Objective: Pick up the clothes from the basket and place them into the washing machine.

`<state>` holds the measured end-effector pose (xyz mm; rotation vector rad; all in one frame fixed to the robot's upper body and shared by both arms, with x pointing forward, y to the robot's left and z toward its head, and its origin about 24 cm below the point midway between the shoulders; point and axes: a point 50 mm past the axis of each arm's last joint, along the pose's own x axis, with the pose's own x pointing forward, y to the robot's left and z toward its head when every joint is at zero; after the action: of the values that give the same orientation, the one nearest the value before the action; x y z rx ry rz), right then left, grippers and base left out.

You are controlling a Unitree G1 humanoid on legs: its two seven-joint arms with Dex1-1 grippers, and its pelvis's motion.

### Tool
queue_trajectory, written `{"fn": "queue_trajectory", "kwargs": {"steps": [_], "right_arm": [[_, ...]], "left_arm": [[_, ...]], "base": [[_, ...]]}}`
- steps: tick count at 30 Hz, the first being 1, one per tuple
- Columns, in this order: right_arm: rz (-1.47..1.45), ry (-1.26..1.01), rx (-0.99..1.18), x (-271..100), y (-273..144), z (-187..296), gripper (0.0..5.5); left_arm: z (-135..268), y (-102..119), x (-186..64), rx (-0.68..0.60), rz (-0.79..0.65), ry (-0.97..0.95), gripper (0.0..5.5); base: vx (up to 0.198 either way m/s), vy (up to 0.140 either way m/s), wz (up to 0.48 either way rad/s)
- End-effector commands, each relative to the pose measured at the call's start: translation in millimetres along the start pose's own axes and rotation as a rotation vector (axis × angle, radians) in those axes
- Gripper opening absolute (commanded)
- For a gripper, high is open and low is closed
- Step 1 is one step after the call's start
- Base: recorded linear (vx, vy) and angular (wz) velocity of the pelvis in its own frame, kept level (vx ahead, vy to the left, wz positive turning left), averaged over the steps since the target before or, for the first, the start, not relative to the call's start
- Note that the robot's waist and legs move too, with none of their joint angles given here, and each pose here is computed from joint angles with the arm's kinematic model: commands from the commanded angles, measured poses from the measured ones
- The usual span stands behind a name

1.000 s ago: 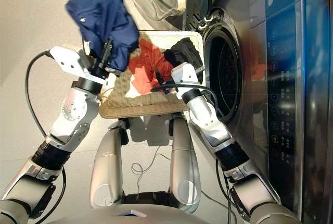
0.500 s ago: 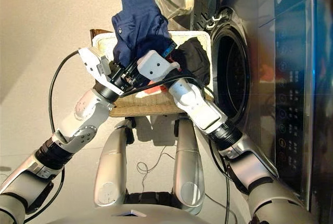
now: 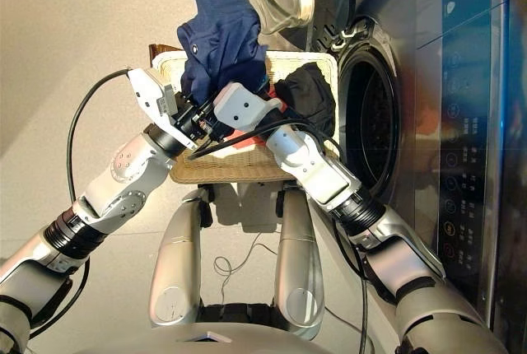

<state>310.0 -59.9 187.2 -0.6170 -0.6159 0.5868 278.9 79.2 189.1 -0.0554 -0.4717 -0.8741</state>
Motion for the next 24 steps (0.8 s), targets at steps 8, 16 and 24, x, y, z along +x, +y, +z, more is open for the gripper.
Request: {"fn": "queue_trajectory", "kwargs": {"steps": [8,16,24], "right_arm": [[-0.174,-0.315,-0.189,-4.2,-32.9,55.5,0.0],[-0.363,-0.119,-0.273,-19.4,-36.7,10.9,0.0],[-0.614,0.163,-0.249,-42.3,-43.1,-54.2,0.0]], "left_arm": [[-6.8,-33.7,-3.0,-0.074,-0.137,0.006,5.5],[-7.9,-32.6,-2.9,-0.08,-0.106,-0.002,5.5],[-5.3,-36.8,3.9,-0.11,-0.109,-0.043,5.5]], "base": [[0.0,0.0,0.0],[0.0,0.0,0.0],[0.0,0.0,0.0]]}}
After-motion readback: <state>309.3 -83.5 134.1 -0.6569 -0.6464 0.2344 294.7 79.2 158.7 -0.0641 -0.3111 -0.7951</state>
